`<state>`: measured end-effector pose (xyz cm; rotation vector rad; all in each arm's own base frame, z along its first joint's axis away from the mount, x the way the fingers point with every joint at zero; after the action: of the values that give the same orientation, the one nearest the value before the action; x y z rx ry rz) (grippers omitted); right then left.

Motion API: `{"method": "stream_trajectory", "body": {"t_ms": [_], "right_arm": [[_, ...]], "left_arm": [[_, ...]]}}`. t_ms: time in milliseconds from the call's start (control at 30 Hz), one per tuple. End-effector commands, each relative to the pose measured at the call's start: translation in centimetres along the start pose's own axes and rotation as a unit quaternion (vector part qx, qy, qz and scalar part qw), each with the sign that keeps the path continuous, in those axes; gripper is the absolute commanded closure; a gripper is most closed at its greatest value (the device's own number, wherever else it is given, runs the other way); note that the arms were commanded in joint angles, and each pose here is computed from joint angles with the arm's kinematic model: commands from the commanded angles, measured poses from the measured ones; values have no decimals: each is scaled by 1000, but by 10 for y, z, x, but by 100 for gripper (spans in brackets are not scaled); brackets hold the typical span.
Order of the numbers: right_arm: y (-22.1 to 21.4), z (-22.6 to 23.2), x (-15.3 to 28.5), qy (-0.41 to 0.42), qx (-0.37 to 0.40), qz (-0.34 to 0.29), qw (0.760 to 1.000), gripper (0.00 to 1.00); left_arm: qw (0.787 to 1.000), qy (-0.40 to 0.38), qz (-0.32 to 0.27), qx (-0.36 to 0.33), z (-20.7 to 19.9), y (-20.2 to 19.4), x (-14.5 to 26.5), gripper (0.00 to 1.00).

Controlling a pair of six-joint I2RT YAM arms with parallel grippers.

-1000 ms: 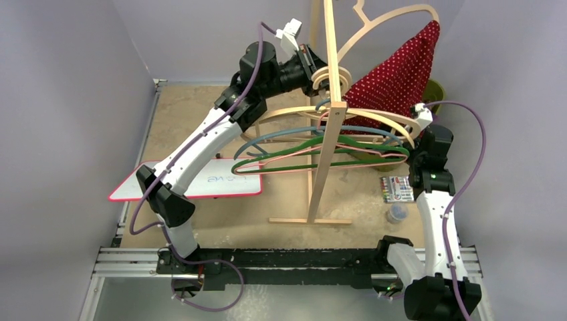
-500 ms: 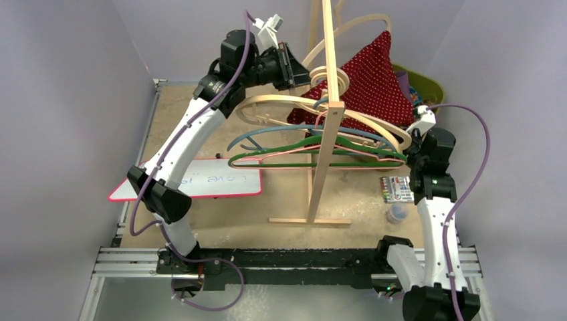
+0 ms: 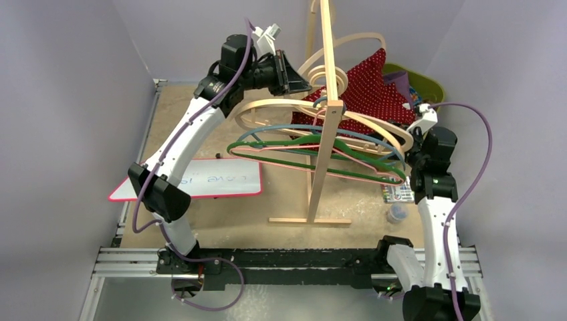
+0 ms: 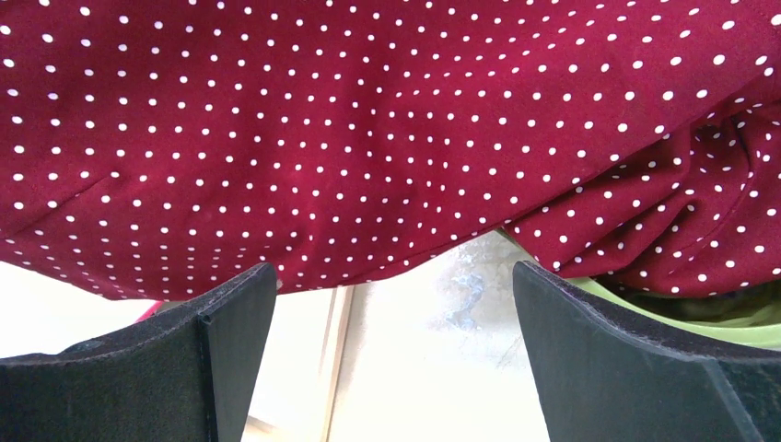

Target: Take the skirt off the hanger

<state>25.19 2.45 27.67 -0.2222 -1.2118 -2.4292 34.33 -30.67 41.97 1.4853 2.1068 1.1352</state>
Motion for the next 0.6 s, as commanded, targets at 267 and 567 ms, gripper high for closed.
{"method": "stream_trajectory", "body": {"t_ms": [267,567], "right_arm": [[6,17,-10,58,-35,12,998,1],[-15,11,-44,117,-114,73,984,1]], "left_arm": [[994,-43,-100,5,15,33,35,100],[983,-88,-140,85,27,24,34,100]]}}
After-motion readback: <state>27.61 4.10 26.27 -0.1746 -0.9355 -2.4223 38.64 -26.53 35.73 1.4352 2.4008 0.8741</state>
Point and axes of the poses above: each gripper's point midway between its finger pads, its own x axis back along the fingers, its own z axis along the line the jaws close on, y = z × x, the point moved 5 cm from there along x, back along the fingers, and after that the axes turned 13 degrees about -x, right-handed, at the moved point
